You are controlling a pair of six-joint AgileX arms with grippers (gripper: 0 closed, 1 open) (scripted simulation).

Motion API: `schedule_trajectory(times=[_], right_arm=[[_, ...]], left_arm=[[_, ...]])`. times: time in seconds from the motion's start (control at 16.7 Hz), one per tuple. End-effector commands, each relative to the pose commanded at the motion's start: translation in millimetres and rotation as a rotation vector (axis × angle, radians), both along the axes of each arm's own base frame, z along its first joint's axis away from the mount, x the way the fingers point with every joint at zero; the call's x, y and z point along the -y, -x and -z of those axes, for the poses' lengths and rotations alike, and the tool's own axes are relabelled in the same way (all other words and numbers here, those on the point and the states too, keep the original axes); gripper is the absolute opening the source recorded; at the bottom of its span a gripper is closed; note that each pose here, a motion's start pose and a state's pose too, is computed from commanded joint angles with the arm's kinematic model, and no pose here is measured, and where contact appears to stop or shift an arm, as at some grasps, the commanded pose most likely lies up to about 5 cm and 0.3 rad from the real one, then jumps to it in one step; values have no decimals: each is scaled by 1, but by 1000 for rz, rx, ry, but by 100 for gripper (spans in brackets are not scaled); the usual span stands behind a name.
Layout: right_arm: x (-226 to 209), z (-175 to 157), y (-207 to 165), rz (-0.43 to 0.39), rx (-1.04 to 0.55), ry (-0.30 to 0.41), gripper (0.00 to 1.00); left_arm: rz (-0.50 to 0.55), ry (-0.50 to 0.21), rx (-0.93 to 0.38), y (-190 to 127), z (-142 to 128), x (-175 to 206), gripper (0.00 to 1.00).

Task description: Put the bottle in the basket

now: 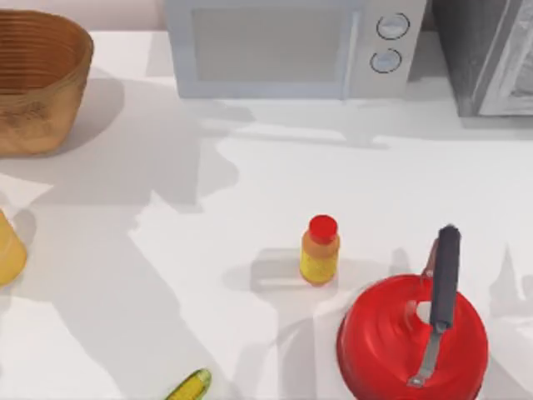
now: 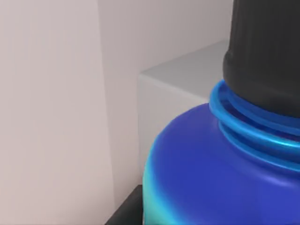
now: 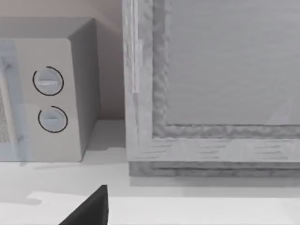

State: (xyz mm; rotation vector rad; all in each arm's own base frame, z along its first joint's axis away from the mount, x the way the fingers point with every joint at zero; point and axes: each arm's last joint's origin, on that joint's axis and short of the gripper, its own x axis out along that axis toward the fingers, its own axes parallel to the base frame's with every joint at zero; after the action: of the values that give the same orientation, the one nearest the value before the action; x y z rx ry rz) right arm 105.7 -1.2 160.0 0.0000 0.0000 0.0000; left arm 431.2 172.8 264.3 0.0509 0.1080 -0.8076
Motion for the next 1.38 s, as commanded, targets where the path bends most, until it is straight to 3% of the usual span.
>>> schedule_trajectory(times=[0.48,1.26,1.38], right_arm=[[0,0,0,0,0,0,100],[0,0,0,0,0,0,100],[0,0,0,0,0,0,100]], left_arm=[[-1,1,4,-15,15,17,0],[-1,1,4,-15,15,17,98],[-1,1,4,-15,15,17,100]])
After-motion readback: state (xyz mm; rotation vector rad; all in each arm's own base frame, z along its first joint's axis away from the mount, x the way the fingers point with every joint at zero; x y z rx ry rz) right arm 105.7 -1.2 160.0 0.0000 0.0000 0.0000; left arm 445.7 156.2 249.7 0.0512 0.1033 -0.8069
